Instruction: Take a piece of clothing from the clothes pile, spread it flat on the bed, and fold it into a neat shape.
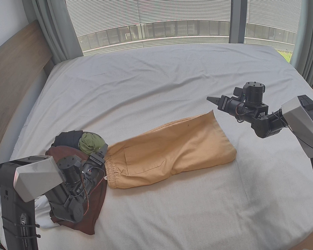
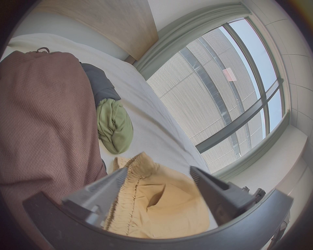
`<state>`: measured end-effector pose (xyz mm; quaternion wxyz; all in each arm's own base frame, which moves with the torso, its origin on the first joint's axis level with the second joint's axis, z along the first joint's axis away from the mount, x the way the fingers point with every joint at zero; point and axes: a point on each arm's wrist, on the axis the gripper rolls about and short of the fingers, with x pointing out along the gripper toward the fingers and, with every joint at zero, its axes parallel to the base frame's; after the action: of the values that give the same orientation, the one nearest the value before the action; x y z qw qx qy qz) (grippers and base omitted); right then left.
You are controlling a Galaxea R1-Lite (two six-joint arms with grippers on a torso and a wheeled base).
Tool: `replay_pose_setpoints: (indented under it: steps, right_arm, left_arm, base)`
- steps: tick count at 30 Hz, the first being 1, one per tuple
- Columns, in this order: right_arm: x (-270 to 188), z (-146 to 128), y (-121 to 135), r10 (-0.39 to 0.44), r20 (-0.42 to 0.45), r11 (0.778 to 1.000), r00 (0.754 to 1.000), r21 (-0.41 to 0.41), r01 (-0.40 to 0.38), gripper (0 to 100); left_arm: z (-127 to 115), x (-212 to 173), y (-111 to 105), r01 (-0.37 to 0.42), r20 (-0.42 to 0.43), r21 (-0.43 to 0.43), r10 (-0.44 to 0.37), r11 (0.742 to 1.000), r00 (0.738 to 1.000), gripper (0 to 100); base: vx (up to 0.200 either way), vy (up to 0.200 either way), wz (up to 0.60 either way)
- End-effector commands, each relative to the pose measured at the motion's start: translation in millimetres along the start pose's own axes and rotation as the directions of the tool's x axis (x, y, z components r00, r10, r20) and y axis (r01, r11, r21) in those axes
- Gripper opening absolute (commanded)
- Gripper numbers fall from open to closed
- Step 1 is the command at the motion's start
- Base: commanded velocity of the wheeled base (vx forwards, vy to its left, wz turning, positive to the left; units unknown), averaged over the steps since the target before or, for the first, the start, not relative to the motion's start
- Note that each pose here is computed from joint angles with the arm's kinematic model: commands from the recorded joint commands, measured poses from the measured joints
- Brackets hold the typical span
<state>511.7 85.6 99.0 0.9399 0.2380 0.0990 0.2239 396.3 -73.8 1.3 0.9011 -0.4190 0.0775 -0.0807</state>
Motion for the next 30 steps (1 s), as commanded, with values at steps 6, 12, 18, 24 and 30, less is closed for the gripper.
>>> replay_pose_setpoints:
  steps: [6,12,18,24,30]
  right_arm:
    - [0.7,1.8,8.7,0.01,0.05,0.999,0.999,0.048,-0.012,100]
    - [-19.8,-2.8,23.1,-0.002,-0.003,0.998,1.0,0.064,0.002,100]
    - [-47.6,-14.0,37.2,-0.02,-0.077,0.996,0.997,0.087,0.026,100]
    - [-87.9,-36.6,44.7,-0.042,-0.154,0.989,0.987,0.132,0.063,100]
    - [-113.5,-57.5,39.7,-0.052,-0.171,0.985,0.984,0.151,0.079,100]
  left_arm:
    - [15.0,3.0,3.8,-0.021,0.071,-0.002,0.021,1.0,0.997,100]
    - [15.2,-4.0,-6.0,-0.009,0.057,-0.001,0.009,1.0,0.998,100]
    - [7.6,-17.1,-21.6,0.014,0.005,0.005,-0.014,1.0,1.0,100]
    - [-5.7,-29.7,-42.9,0.052,-0.052,0.023,-0.051,0.998,0.997,100]
    - [-12.1,-40.2,-43.4,0.066,-0.111,0.132,-0.052,0.989,0.992,100]
  base:
    - [0.0,0.0,0.0]
    - [0.0,0.0,0.0]
    - [0.0,0.0,0.0]
    - [0.0,0.0,0.0]
    - [0.0,0.0,0.0]
